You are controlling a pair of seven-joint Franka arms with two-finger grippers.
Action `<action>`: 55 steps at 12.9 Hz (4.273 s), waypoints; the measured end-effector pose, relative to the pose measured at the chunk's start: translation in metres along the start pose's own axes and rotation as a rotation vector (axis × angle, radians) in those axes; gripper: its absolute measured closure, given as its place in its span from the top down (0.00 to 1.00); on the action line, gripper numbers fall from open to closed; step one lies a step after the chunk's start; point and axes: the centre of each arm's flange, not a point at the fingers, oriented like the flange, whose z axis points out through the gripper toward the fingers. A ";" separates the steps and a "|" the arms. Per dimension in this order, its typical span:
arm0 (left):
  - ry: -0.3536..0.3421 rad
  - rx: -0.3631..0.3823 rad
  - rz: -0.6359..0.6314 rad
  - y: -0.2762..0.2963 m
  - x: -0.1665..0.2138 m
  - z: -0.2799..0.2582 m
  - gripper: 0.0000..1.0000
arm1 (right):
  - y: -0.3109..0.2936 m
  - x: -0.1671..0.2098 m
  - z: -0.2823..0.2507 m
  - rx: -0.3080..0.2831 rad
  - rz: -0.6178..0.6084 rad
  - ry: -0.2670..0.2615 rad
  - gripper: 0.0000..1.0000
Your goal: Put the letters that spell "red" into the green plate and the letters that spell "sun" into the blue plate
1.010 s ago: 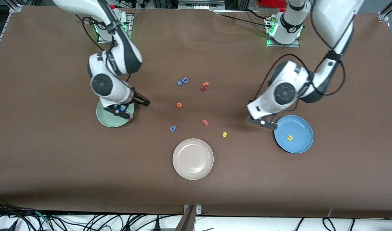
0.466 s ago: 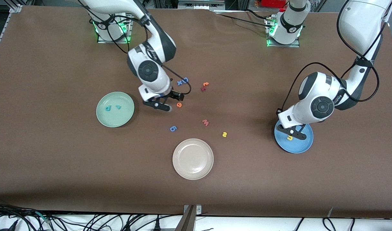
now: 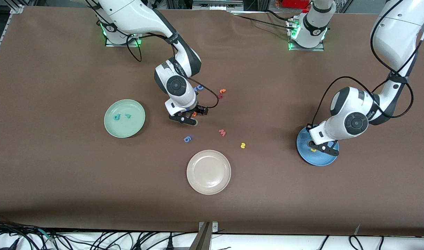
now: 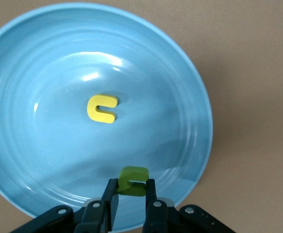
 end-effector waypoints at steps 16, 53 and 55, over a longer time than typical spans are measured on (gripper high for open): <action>0.110 -0.007 0.042 0.132 0.027 -0.081 1.00 | 0.002 0.002 0.008 -0.018 -0.025 0.020 0.39; 0.210 0.055 -0.061 0.266 0.121 -0.067 0.22 | 0.235 0.129 -0.035 -0.148 -0.152 -0.203 0.57; 0.179 0.091 -0.034 0.245 0.112 -0.095 0.22 | 0.233 0.131 -0.045 -0.139 -0.153 -0.194 0.80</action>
